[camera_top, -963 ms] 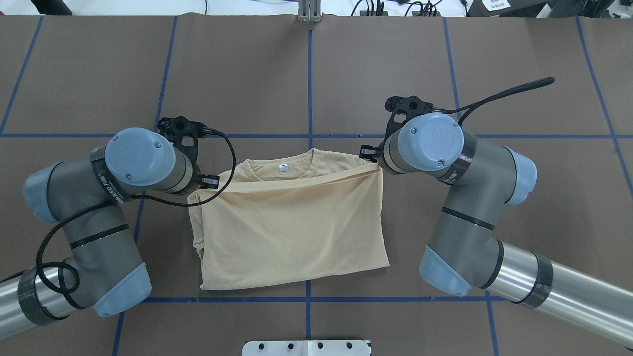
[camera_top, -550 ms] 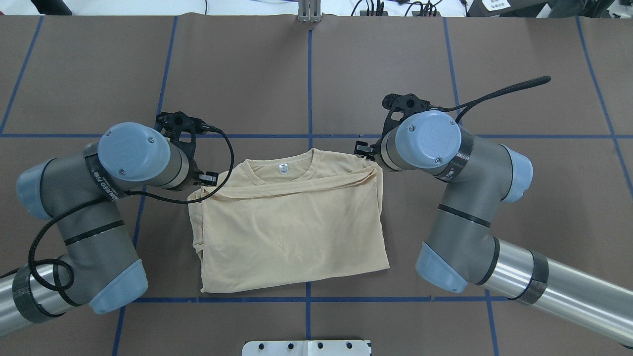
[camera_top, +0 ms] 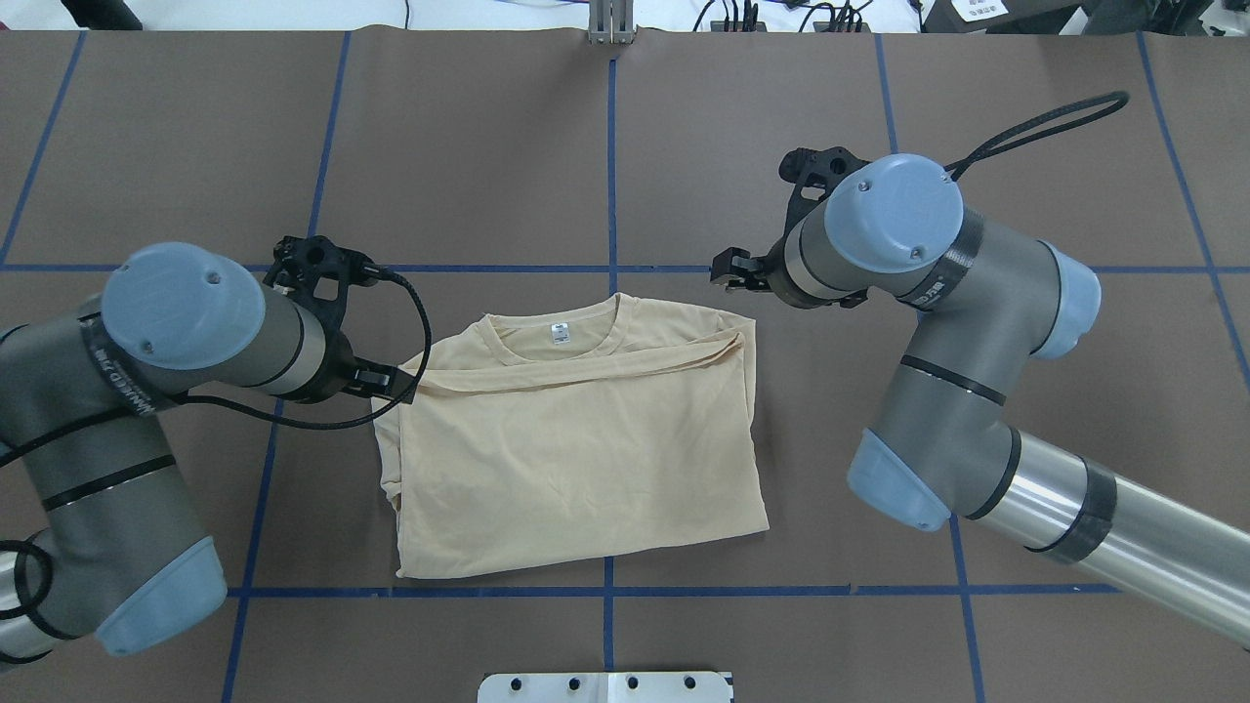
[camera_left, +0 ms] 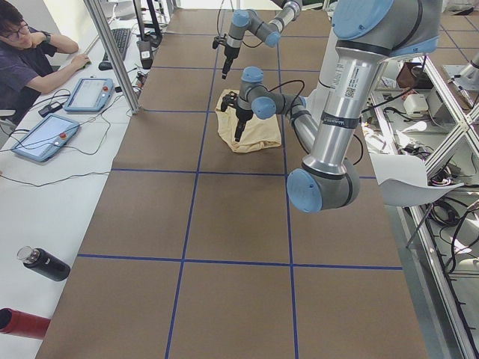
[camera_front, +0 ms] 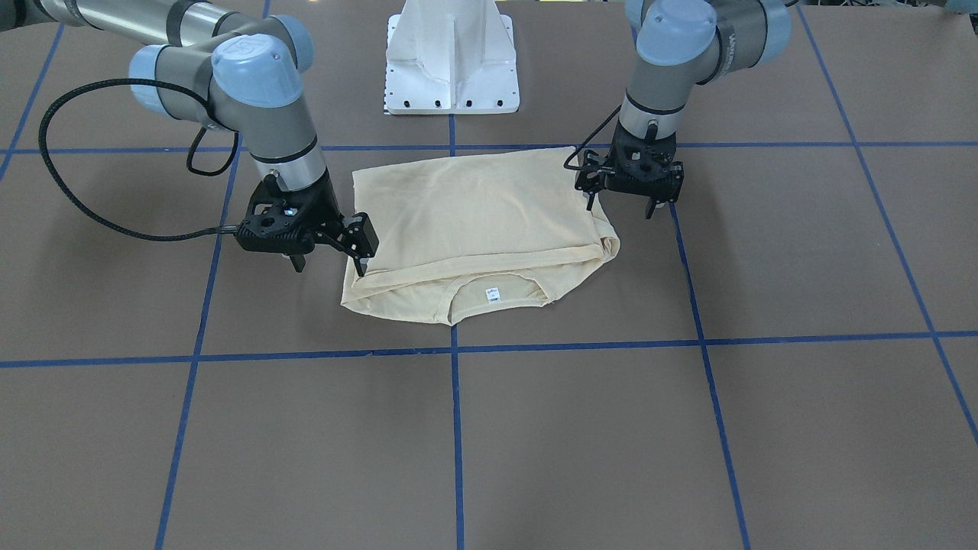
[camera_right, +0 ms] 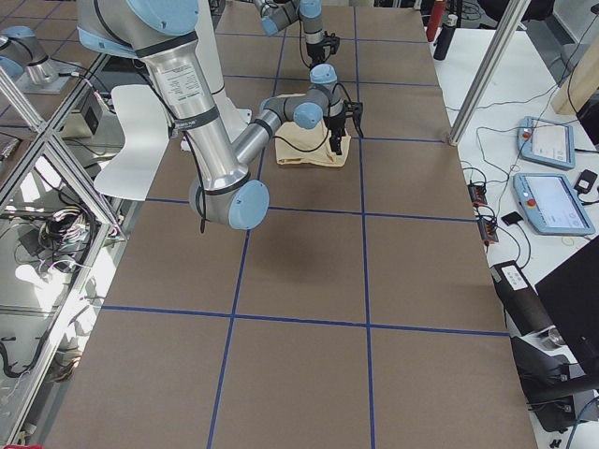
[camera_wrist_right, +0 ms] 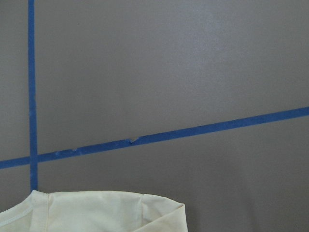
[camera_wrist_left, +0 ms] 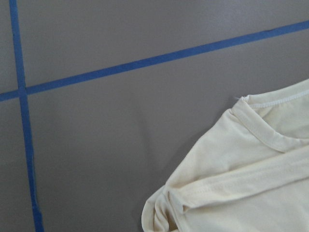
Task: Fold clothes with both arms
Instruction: 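Withdraw the right gripper while the left gripper moves to the shirt's near corner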
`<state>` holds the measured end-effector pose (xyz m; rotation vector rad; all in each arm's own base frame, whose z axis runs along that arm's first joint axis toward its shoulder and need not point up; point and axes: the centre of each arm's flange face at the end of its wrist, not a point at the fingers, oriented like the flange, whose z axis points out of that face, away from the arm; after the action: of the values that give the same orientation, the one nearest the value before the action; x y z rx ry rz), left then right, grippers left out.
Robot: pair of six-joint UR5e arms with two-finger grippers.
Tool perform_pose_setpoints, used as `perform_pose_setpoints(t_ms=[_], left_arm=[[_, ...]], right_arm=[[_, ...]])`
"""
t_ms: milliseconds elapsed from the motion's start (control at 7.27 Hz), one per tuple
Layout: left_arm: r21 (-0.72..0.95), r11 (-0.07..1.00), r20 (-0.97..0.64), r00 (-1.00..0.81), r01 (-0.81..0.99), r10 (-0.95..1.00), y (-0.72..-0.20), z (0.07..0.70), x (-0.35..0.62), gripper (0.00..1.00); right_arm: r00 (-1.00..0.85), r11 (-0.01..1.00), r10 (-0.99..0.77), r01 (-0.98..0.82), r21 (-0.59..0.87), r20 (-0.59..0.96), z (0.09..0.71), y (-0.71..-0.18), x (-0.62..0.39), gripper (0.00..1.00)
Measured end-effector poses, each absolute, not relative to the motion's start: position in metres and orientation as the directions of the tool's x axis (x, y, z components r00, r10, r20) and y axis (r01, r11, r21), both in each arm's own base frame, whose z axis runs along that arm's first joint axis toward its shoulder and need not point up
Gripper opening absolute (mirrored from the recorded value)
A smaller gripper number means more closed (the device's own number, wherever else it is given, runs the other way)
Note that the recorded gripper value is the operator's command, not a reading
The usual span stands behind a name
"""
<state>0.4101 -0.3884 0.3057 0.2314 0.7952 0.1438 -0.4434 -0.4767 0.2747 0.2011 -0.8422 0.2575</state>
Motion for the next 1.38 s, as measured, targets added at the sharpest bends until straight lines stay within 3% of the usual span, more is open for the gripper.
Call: perform_pose_setpoints(t_ms=[413, 550, 688, 825, 1376], left_arm=[[0.124, 0.992, -0.802, 0.588, -0.009, 0.105, -0.327, 0.32, 0.42, 0.99], [0.099, 0.995, -0.816, 0.571, -0.016, 0.09, -0.305, 0.327, 0.432, 0.92], [0.081, 0.997, -0.817, 0.571, -0.018, 0.077, -0.286, 0.334, 0.448, 0.77], [0.07, 0.997, -0.814, 0.576, -0.018, 0.068, -0.274, 0.339, 0.46, 0.72], [0.062, 0.997, -0.809, 0.584, -0.039, 0.073, -0.259, 0.346, 0.478, 0.62]], right_arm=[[0.666, 0.963, 0.089, -0.247, 0.107, 0.741, 0.298, -0.493, -0.404, 1.0], [0.666, 0.963, 0.085, -0.245, 0.109, 0.741, 0.299, -0.494, -0.401, 1.0], [0.665, 0.963, 0.082, -0.244, 0.112, 0.743, 0.298, -0.493, -0.4, 1.0], [0.664, 0.963, 0.081, -0.243, 0.112, 0.744, 0.298, -0.493, -0.4, 1.0], [0.664, 0.963, 0.08, -0.243, 0.113, 0.744, 0.297, -0.492, -0.401, 1.0]])
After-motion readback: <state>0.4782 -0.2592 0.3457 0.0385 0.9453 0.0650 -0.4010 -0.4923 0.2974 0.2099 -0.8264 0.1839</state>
